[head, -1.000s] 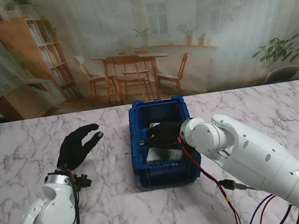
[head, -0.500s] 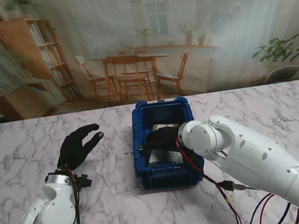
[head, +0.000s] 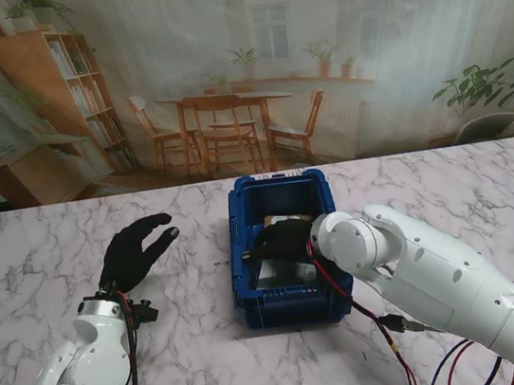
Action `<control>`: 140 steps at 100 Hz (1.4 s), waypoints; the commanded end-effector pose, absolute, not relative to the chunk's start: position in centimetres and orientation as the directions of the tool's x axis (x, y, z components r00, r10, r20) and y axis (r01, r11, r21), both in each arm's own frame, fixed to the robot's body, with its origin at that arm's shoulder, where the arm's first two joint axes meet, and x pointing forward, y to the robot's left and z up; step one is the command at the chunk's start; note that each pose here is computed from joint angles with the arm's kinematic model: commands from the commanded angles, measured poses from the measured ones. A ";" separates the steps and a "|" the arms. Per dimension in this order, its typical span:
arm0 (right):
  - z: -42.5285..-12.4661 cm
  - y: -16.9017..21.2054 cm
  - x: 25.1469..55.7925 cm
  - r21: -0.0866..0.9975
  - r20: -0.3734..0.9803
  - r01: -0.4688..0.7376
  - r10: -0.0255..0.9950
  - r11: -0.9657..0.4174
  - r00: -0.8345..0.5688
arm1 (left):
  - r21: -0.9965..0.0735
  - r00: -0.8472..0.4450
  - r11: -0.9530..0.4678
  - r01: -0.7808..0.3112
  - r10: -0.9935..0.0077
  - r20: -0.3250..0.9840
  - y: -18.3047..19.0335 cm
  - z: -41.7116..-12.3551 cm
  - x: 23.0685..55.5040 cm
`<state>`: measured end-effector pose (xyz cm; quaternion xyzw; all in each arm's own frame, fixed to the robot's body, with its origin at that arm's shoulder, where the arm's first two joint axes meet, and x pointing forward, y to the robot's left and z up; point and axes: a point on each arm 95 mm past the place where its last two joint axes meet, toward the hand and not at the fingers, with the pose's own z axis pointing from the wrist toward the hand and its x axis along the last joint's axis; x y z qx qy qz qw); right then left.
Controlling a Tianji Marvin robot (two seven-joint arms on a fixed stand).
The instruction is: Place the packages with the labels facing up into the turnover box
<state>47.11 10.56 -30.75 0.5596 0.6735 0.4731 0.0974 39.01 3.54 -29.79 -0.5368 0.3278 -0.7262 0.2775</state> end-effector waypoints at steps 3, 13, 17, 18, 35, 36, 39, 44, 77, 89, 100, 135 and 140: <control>-30.3 10.9 46.9 0.753 0.395 0.654 0.841 -0.068 -0.368 | -0.779 -0.269 -0.626 0.033 -0.756 0.596 3.4 -30.0 39.0; -29.7 11.0 46.9 0.761 0.391 0.645 0.841 -0.066 -0.375 | -0.779 -0.269 -0.626 0.033 -0.757 0.596 3.4 -30.0 39.0; -29.6 11.1 46.9 0.765 0.388 0.640 0.841 -0.065 -0.378 | -0.780 -0.269 -0.625 0.033 -0.757 0.596 3.3 -30.0 39.0; -29.5 11.1 46.9 0.766 0.387 0.639 0.841 -0.065 -0.379 | -0.780 -0.269 -0.625 0.033 -0.757 0.596 3.3 -30.0 39.0; -29.2 11.2 47.1 0.769 0.365 0.638 0.847 -0.040 -0.387 | -0.781 -0.269 -0.624 0.033 -0.758 0.594 3.4 -30.0 39.0; -29.2 11.2 47.1 0.768 0.364 0.639 0.847 -0.038 -0.387 | -0.781 -0.269 -0.623 0.033 -0.758 0.594 3.4 -30.0 39.0; -29.2 11.2 47.1 0.767 0.361 0.641 0.848 -0.032 -0.389 | -0.781 -0.269 -0.623 0.033 -0.759 0.594 3.4 -30.1 39.0; -29.4 11.3 47.1 0.764 0.357 0.645 0.850 -0.026 -0.389 | -0.782 -0.268 -0.623 0.034 -0.759 0.593 3.4 -30.1 39.0; -30.3 11.5 47.3 0.730 0.356 0.684 0.858 -0.009 -0.369 | -0.783 -0.266 -0.621 0.034 -0.761 0.592 3.4 -30.1 39.0; -30.4 11.6 47.1 0.717 0.362 0.697 0.855 -0.002 -0.370 | -0.784 -0.266 -0.620 0.034 -0.762 0.591 3.4 -30.1 39.1; -30.4 11.6 47.0 0.713 0.369 0.701 0.852 -0.003 -0.372 | -0.784 -0.266 -0.619 0.033 -0.762 0.590 3.4 -30.1 39.1; -30.7 11.7 47.0 0.704 0.389 0.710 0.840 -0.006 -0.378 | -0.786 -0.267 -0.618 0.030 -0.762 0.590 3.3 -30.1 39.1; -30.7 11.7 47.0 0.702 0.394 0.712 0.838 -0.010 -0.377 | -0.786 -0.267 -0.618 0.030 -0.762 0.590 3.3 -30.1 39.1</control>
